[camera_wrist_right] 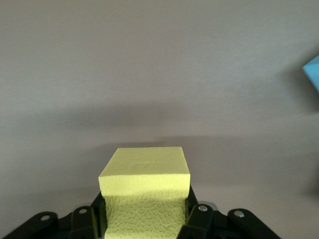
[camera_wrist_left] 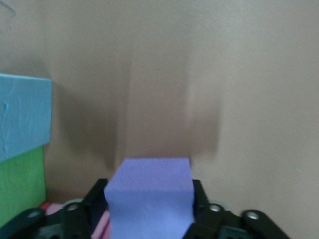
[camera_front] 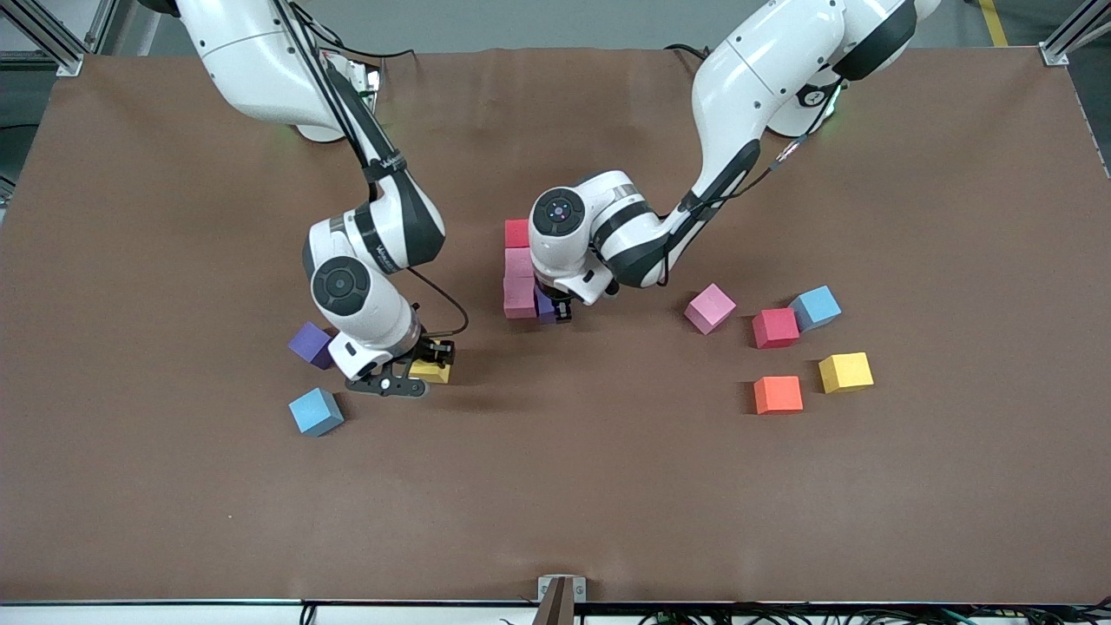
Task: Arrange 11 blocks into digit 3
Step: 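Place the purple cube by the pink cubes while the right gripper carries yellow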
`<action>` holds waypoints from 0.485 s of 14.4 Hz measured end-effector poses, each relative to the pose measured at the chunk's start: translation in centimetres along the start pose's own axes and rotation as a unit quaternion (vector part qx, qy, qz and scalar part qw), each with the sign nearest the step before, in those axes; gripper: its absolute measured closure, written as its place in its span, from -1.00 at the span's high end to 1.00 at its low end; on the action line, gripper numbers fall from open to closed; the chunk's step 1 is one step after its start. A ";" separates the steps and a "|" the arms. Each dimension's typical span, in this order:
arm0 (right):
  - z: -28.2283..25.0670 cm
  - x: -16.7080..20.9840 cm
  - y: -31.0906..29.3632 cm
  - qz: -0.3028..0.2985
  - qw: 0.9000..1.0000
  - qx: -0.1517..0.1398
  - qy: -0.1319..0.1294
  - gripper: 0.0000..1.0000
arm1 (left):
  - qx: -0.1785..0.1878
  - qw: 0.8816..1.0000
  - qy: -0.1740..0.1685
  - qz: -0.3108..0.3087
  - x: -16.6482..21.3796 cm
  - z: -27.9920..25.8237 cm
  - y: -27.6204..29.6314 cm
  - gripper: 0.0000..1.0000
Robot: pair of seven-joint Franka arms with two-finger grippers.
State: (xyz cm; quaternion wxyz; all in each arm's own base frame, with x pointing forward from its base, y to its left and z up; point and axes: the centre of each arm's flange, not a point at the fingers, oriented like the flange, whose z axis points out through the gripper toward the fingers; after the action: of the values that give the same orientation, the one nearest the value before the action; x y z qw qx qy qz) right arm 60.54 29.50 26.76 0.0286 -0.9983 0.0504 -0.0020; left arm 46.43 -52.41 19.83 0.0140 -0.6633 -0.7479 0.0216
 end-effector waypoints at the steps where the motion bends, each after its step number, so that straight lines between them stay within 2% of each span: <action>1: -0.1 -0.2 -0.5 0.001 1.000 0.002 0.001 0.16 | 0.003 1.000 0.006 0.000 0.1 0.2 -0.1 0.78; 2: -0.2 -0.3 -0.9 0.004 1.000 0.003 0.002 0.16 | 0.005 1.000 0.011 0.000 0.2 0.1 -0.1 0.96; 3: -0.4 -0.5 -1.3 0.006 1.000 0.004 0.003 0.16 | 0.004 1.000 0.014 0.001 0.2 -0.4 -0.1 1.00; 7: -0.4 -1.4 -4.9 -0.028 0.999 0.011 0.010 0.16 | -0.005 0.999 0.038 0.007 0.6 -4.5 -0.1 1.00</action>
State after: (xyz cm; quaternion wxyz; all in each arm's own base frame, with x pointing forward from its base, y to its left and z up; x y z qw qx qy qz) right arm 59.62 34.51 27.44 0.0385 -0.9989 0.0225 -0.0136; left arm 46.46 -51.80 24.36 0.0391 -0.6693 -0.7420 -0.0070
